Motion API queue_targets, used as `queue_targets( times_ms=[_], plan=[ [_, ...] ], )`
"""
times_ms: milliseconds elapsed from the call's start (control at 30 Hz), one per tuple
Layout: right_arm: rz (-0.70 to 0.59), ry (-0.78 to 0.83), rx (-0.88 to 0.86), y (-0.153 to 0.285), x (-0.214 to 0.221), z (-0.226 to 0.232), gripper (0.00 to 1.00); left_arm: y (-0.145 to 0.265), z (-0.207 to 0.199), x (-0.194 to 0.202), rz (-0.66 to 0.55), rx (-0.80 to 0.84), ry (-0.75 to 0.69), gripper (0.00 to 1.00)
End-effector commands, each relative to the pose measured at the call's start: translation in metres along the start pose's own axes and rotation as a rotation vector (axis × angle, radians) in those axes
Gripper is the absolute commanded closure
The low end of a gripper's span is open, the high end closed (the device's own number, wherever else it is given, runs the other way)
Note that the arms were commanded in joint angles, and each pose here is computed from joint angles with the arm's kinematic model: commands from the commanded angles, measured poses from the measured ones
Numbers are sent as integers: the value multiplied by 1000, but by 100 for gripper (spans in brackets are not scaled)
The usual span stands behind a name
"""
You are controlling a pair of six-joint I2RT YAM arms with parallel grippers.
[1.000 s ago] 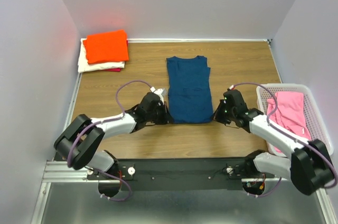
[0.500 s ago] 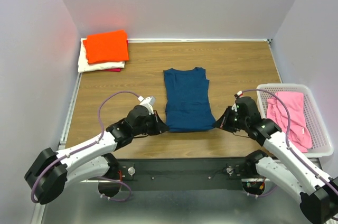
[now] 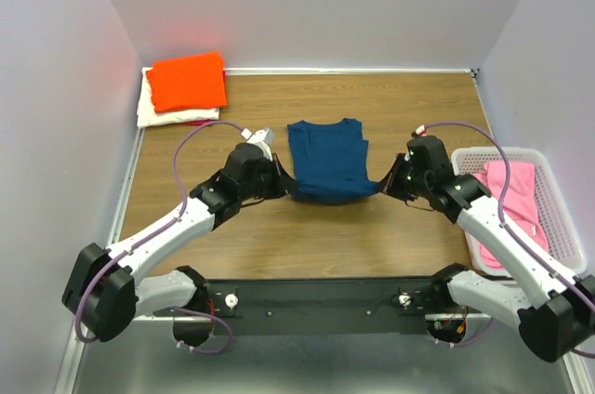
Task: Fold and stack the t-shirts
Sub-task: Fold the tshirt
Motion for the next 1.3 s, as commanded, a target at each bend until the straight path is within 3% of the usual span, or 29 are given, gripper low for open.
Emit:
queue_targets(
  times_ms=[0, 300, 467, 633, 700, 733, 767, 800, 867, 900, 1033, 1167, 1267],
  plan=[
    [-58, 37, 98, -7, -27, 3, 100, -5, -3, -22, 10, 21, -51, 100],
    [-105, 82, 164, -54, -87, 17, 100, -38, -2, -91, -30, 4, -71, 100],
    [-77, 76, 178, -114, -132, 9, 100, -68, 16, -134, -38, -12, -39, 100],
    [-39, 72, 180, -188, -172, -15, 100, -135, 52, -187, -46, -18, -12, 98],
    [-20, 55, 167, -221, -185, -30, 91, -168, 68, -210, -62, -24, -37, 75],
    [-25, 47, 175, -227, -190, -35, 83, -177, 72, -217, -68, -12, -41, 68],
    [-31, 34, 177, -233, -196, -43, 68, -182, 78, -226, -54, 27, -40, 64],
    [-34, 37, 168, -240, -202, -45, 62, -186, 74, -238, -69, 49, -43, 42],
    [-49, 39, 178, -241, -209, -48, 48, -188, 73, -245, -83, 79, -42, 37],
    [-59, 41, 181, -239, -211, -48, 46, -185, 69, -248, -101, 79, -49, 36],
    [-85, 52, 206, -219, -212, -45, 40, -163, 54, -254, -155, 83, -70, 35],
    [-99, 58, 248, -201, -207, -48, 41, -150, 55, -236, -159, 54, -42, 40],
    [-113, 51, 232, -185, -200, -41, 43, -148, 53, -220, -140, 45, -34, 52]
  ],
)
Point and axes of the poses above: each gripper's point midway between its finger pads, its own y axis back along the fingers, its own z axis along the line the jaws close on, x = y × z, the point moved 8 cm from there along y, back along the fingers, and after that the axes turned 8 degrees about y, right-handed, at the moved point
